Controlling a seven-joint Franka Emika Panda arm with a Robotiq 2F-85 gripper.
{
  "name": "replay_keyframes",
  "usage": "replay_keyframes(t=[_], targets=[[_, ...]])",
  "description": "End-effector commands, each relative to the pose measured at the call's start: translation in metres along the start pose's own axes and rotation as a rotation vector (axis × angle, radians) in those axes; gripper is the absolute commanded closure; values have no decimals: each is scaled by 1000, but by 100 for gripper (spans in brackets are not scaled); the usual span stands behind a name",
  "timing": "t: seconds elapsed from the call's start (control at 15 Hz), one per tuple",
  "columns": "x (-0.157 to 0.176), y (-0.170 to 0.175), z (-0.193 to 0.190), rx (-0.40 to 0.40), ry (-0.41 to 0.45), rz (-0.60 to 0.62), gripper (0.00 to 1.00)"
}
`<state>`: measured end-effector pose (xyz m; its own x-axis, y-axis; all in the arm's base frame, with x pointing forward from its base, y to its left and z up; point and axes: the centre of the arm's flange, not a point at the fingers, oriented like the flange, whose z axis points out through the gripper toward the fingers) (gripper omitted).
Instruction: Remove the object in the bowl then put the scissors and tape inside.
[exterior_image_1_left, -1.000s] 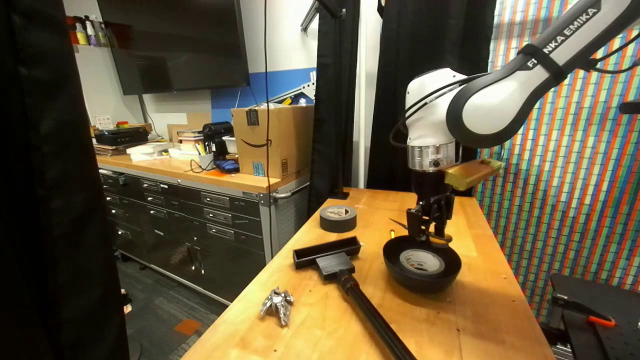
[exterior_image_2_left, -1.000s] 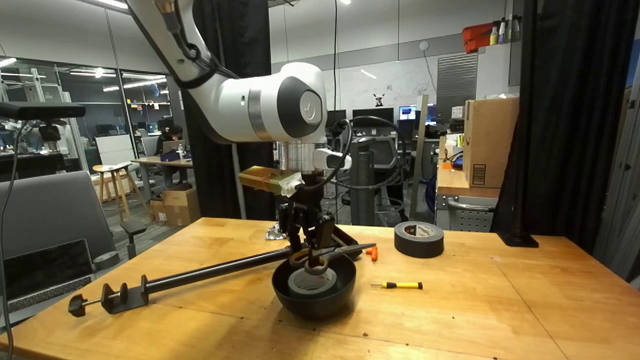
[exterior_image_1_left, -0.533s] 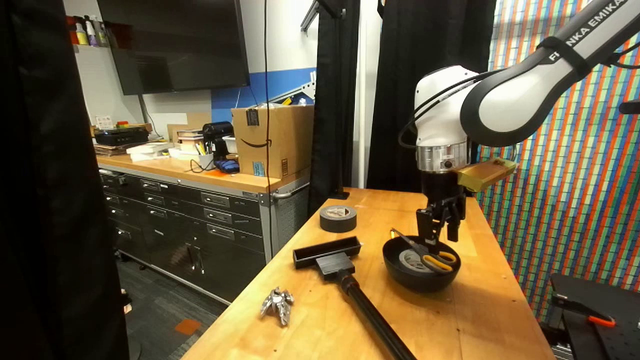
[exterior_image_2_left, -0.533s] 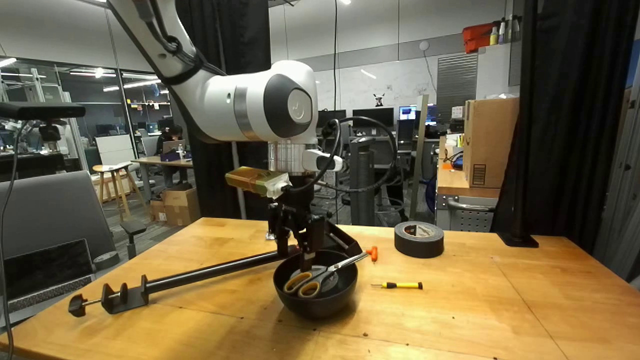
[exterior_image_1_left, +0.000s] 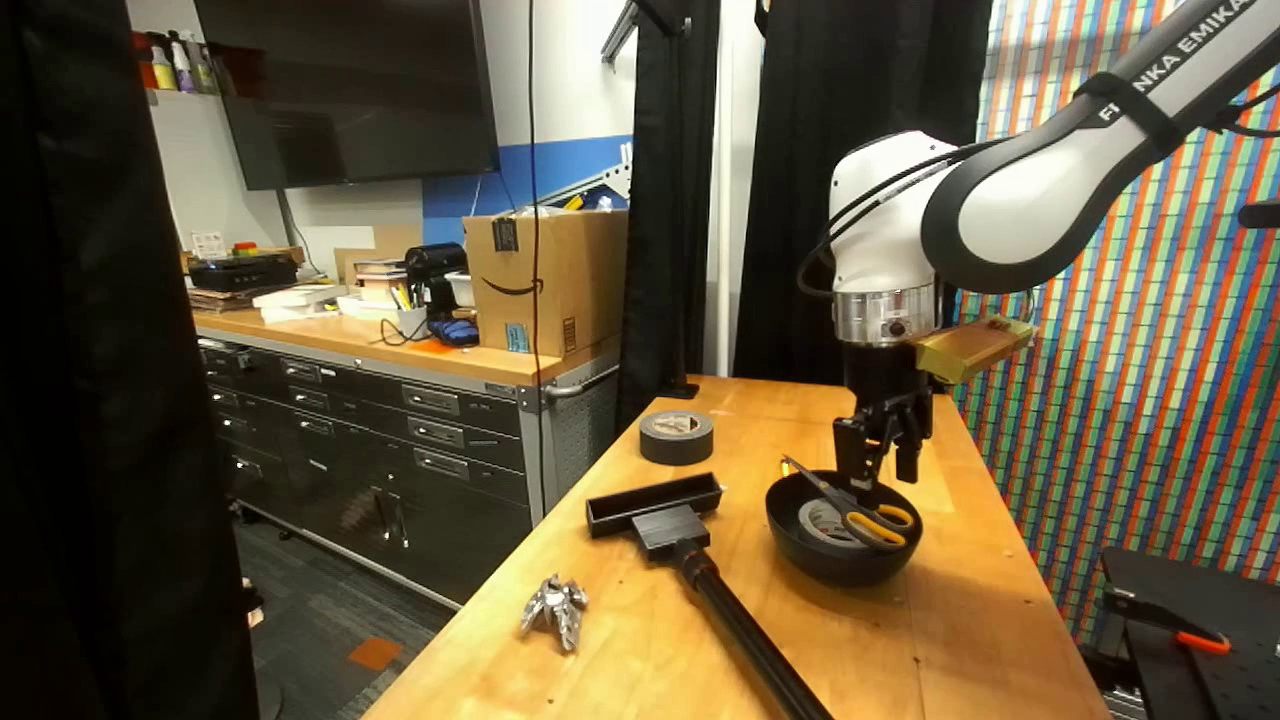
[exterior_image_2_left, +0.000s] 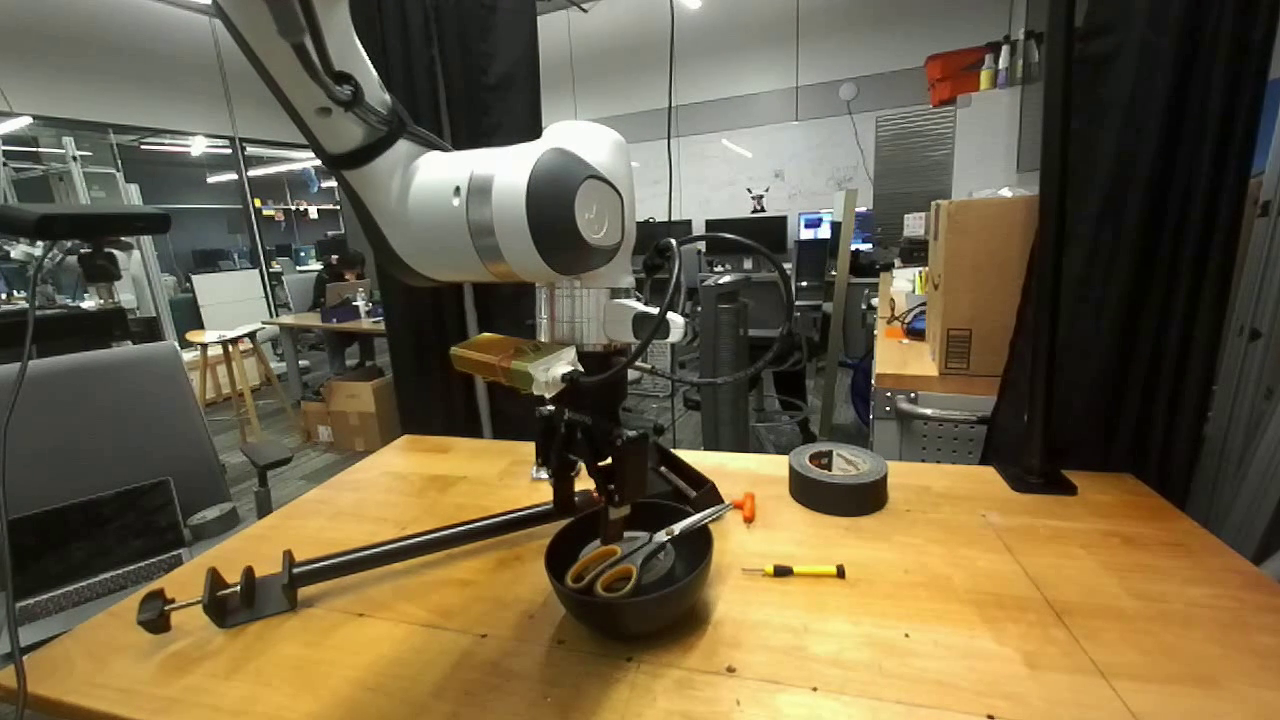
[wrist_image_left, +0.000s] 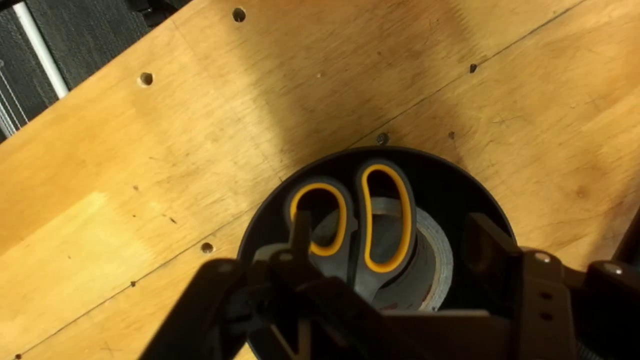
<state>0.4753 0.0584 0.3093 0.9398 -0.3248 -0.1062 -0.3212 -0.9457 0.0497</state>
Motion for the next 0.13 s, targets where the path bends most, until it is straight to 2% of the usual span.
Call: replay_keyframes(t=[0.0, 0.07], targets=[[0, 0, 0, 0, 0, 0, 21], [0, 0, 0, 0, 0, 0, 21]])
